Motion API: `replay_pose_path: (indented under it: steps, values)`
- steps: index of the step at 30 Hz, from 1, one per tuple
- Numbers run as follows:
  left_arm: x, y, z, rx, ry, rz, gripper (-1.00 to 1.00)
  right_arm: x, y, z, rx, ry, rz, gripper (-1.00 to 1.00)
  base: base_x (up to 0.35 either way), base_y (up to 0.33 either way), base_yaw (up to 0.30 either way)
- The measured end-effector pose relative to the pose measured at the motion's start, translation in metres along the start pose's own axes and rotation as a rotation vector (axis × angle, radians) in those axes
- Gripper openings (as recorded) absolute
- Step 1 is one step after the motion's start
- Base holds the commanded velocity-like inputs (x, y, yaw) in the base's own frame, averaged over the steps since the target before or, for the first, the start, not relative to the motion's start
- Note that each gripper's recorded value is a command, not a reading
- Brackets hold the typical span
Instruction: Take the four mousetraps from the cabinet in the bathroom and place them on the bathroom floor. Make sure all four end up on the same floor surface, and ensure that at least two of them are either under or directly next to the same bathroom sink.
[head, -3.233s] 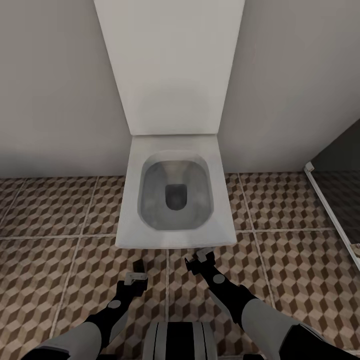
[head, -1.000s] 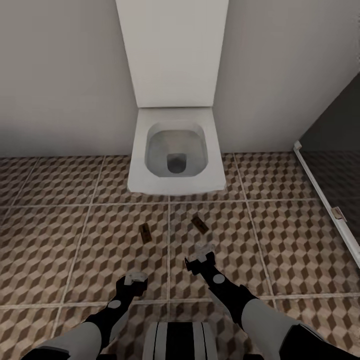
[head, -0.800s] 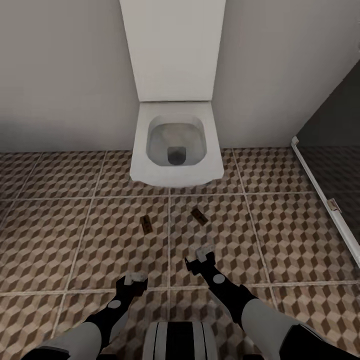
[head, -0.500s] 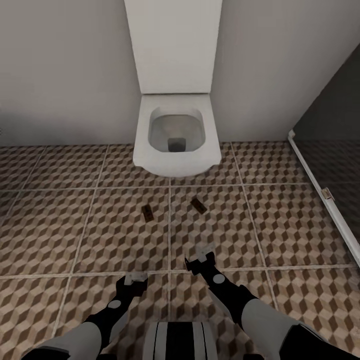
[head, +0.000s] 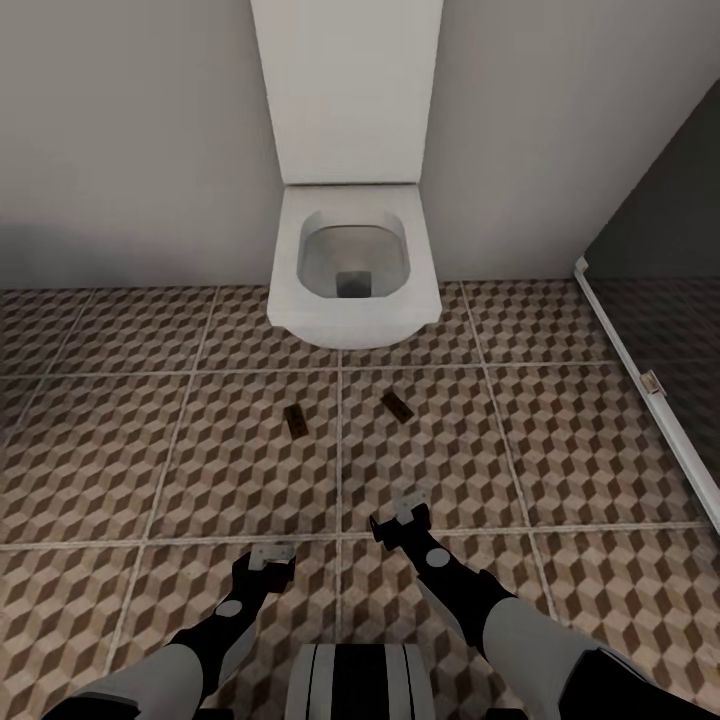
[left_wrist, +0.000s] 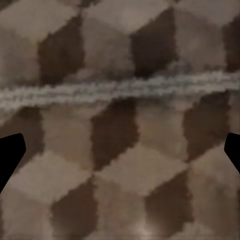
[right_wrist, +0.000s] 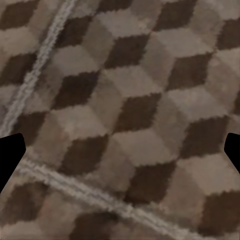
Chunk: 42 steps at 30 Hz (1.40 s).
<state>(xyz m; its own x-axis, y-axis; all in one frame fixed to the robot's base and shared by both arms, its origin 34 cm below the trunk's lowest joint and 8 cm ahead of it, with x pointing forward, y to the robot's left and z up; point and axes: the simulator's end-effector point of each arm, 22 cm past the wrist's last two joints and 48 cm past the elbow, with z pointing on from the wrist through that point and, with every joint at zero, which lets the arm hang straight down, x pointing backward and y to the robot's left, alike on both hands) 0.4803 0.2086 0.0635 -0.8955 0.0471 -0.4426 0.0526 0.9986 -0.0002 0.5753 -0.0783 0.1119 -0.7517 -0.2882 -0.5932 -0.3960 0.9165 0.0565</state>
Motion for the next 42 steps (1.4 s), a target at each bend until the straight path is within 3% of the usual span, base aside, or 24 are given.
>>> replay_pose_path:
  steps: [20,42]
  values:
    - [-0.004,0.000,0.000,0.000,-0.021,-0.002,1.00,0.000,0.000,0.000,0.000,0.000,0.000,1.00,-0.001,0.000,0.000]
    - [-0.056,0.002,-0.020,-0.006,-0.112,-0.001,1.00,-0.053,-0.011,-0.021,0.027,-0.082,-0.025,1.00,0.000,0.000,0.000]
